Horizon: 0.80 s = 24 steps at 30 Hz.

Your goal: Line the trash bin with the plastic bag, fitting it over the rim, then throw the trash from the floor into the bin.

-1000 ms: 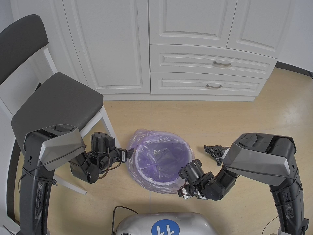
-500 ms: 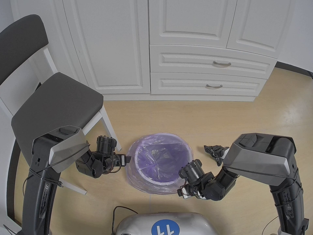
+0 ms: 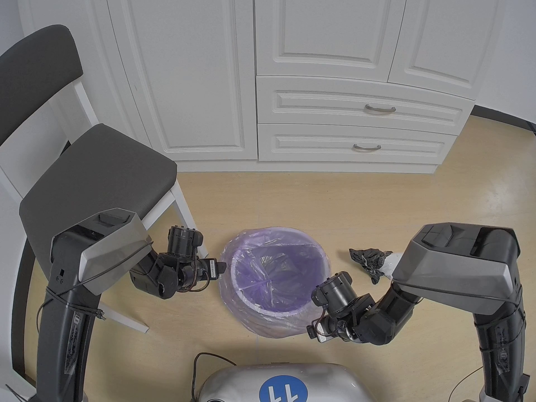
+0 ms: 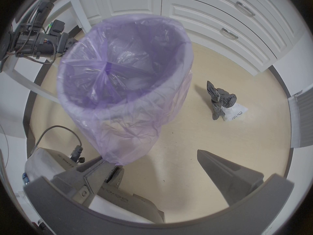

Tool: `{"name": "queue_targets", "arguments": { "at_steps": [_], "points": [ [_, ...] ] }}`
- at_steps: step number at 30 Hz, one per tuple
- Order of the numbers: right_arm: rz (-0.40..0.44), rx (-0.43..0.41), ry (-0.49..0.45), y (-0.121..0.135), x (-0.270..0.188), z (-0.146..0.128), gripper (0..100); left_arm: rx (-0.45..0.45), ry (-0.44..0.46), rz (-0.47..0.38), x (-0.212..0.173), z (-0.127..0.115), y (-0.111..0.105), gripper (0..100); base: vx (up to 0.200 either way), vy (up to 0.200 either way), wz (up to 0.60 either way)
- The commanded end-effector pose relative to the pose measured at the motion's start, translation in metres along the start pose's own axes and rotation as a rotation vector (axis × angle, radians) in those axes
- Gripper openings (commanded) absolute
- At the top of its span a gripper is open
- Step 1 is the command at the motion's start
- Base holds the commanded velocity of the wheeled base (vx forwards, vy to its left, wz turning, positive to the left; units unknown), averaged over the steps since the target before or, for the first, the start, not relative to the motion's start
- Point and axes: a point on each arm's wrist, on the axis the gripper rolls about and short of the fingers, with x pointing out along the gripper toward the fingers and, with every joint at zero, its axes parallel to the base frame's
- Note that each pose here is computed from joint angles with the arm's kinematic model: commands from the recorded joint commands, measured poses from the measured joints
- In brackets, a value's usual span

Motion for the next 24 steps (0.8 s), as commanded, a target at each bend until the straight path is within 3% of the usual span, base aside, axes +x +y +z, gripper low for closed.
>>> {"name": "queue_targets", "arguments": {
  "at_steps": [1, 4, 9, 13, 17, 24],
  "points": [
    [0.042, -0.023, -0.052, -0.010, -0.035, 0.007, 100, 0.043, -0.010, -0.013, -0.034, 0.011, -0.007, 100, 0.000, 0.000, 0.00],
    [0.069, -0.058, -0.081, -0.025, -0.049, 0.005, 100, 0.137, 0.000, -0.017, -0.059, 0.013, -0.006, 100, 0.000, 0.000, 0.00],
    [0.059, -0.026, -0.128, -0.044, -0.065, 0.008, 100, 0.162, -0.024, -0.033, -0.087, 0.019, -0.010, 100, 0.000, 0.000, 0.00],
    [0.065, -0.014, -0.149, -0.052, -0.079, 0.010, 100, 0.177, 0.000, -0.039, -0.093, 0.010, -0.013, 100, 0.000, 0.000, 0.00],
    [0.085, -0.044, -0.134, -0.050, -0.078, 0.005, 100, 0.185, 0.006, -0.042, -0.101, -0.002, -0.015, 100, 0.000, 0.000, 0.00],
    [0.093, -0.009, -0.128, -0.033, -0.027, 0.000, 100, 0.167, -0.109, -0.059, -0.121, 0.002, -0.011, 100, 0.000, 0.000, 0.00]
  ]
}}
